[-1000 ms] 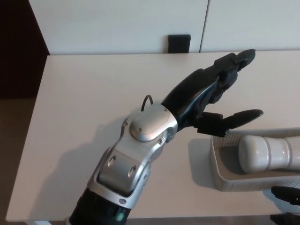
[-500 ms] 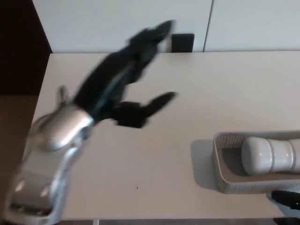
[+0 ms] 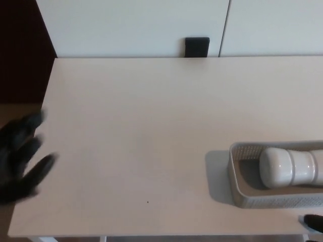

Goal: The robot walk up to a desk on which a bottle is kept on the left hand side and a container is kept on the right hand side. The robot uses its left hand to pick up the bottle and places it in the container.

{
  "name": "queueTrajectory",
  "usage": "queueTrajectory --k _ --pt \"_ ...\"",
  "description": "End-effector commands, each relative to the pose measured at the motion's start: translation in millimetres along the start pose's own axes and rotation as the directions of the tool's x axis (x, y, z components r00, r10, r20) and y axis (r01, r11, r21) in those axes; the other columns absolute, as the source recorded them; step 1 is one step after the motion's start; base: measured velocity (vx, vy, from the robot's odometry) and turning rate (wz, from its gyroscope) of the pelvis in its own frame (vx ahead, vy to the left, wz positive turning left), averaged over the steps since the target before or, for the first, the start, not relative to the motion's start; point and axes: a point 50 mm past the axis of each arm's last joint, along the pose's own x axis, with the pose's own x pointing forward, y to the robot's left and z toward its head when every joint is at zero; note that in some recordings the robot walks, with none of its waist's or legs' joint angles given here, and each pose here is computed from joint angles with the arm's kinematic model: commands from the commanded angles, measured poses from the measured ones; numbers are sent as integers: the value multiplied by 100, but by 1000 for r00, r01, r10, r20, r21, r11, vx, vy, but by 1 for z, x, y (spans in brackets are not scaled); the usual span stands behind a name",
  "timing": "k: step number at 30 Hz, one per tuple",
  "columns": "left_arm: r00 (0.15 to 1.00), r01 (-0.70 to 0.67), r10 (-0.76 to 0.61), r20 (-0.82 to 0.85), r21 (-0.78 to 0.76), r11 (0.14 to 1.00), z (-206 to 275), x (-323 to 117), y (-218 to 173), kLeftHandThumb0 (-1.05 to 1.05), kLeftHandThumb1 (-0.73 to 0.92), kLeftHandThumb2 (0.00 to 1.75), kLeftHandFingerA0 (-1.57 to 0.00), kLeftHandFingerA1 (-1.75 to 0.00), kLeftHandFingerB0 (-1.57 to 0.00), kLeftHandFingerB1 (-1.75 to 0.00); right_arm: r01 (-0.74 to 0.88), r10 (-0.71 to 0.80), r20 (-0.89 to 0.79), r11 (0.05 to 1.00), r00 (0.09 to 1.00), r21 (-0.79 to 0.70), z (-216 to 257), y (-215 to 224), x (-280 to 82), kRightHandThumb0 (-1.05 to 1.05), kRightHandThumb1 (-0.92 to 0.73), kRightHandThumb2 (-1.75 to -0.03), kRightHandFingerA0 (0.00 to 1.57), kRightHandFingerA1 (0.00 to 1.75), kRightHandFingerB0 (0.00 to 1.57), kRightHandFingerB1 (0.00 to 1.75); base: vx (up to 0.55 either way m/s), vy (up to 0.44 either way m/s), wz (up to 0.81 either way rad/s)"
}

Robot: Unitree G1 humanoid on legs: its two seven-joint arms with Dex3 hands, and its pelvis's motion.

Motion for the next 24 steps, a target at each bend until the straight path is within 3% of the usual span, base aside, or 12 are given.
queueTrajectory --k 1,3,8,9,10,11,16,17,19,20,22,24 --pt "870 -443 403 -285 -88 892 -102 -163 119 -35 43 99 -1 -49 0 -47 100 -62 -181 973 982 208 -78 -43 -84 -49 -81 -63 31 48 31 43 0 0 0" --pt "844 -470 418 -335 -89 878 -111 -167 121 -35 46 101 -1 -48 0 -47 107 -59 -218 971 974 214 -87 -48 -92 -50 -62 -99 33 57 38 57 0 0 0" --pt "806 -510 435 -402 -98 855 -127 -174 124 -35 47 102 -1 -48 -1 -47 117 -58 -262 969 963 218 -94 -52 -107 -50 -65 -100 38 59 40 58 0 0 2" --pt "794 -525 441 -420 -107 844 -131 -175 124 -62 71 62 -22 -34 -17 -28 135 -64 -274 959 960 250 -98 -53 -111 -47 -65 -100 46 64 45 62 0 0 0" --pt "785 -536 444 -431 -115 837 -134 -177 124 -62 71 62 -22 -34 -17 -28 147 -67 -281 951 957 273 -101 -54 -113 -47 -65 -100 46 64 45 62 0 0 0" --pt "768 -544 447 -458 -100 833 -139 -178 124 -63 74 62 -22 -33 -17 -28 167 -76 -301 943 951 289 -105 -56 -116 -48 -83 -64 48 52 55 55 0 0 0" --pt "703 -587 470 -534 -64 807 -155 -186 123 -60 74 62 -25 -37 -20 -29 227 -93 -379 918 921 327 -129 -59 -127 -46 -85 -65 49 55 58 61 0 0 0" --pt "687 -600 464 -560 -75 797 -161 -188 121 -65 63 84 -16 -44 -9 -39 246 -99 -415 916 904 317 -136 -60 -130 -47 -70 -106 45 63 57 68 0 0 0" --pt "670 -612 455 -587 -88 786 -167 -191 119 -65 63 84 -16 -44 -9 -39 265 -103 -455 913 885 309 -143 -60 -132 -47 -70 -106 45 63 57 68 0 0 0" --pt "653 -619 450 -609 -88 780 -172 -193 116 -63 74 62 -25 -37 -15 -28 281 -117 -493 920 862 273 -147 -59 -134 -50 -86 -65 43 43 62 53 0 0 0" --pt "622 -629 432 -653 -89 772 -182 -196 110 -67 61 83 -18 -43 -8 -37 306 -134 -538 920 833 245 -154 -57 -137 -49 -65 -100 31 54 52 63 0 0 0" --pt "596 -627 384 -705 -110 772 -194 -198 100 -65 62 83 -18 -45 -8 -38 320 -131 -588 919 798 229 -163 -54 -137 -50 -85 -65 32 40 41 43 0 0 0"
